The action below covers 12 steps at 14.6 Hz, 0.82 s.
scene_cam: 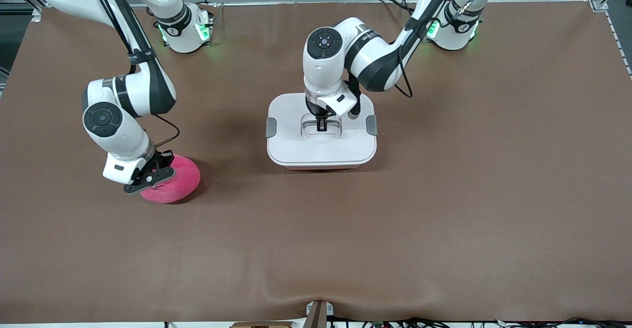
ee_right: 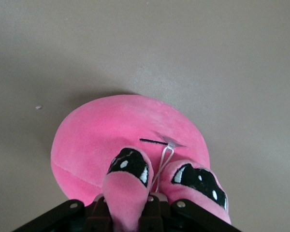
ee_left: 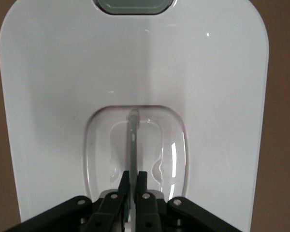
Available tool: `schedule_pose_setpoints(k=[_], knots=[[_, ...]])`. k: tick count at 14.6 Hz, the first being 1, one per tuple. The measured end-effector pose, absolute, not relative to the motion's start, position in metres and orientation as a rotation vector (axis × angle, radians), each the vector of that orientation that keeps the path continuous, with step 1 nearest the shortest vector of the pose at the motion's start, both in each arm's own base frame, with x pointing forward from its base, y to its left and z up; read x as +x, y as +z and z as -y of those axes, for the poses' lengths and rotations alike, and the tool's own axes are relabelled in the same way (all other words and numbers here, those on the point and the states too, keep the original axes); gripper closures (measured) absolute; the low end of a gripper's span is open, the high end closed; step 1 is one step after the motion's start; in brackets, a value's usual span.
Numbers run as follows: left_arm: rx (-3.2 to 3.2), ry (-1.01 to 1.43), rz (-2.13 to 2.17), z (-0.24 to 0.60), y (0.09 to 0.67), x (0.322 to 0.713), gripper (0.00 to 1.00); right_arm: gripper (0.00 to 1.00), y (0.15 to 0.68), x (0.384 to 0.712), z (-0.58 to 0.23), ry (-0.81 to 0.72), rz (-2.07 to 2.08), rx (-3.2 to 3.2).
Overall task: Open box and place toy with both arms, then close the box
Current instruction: 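Lift the lid off with the left gripper while the right gripper grasps the plush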
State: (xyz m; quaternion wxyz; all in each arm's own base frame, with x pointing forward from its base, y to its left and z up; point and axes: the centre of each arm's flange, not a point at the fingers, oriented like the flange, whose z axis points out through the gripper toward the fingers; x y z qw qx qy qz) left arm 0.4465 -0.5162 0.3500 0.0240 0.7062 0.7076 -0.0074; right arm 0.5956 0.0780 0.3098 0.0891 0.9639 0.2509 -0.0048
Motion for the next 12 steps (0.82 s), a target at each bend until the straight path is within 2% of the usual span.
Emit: schedule_pose_setpoints(k=[6, 12], knots=[[2.136, -0.022, -2.203, 0.512, 0.385, 0.443, 0.93, 0.87, 0.331, 0.606, -0.077, -0.039, -0.876, 2.821], [2.087, -0.013, -2.236, 0.490, 0.416, 0.456, 0.93, 0.87, 0.387, 0.611, -0.076, -0.021, -1.179, 2.691]])
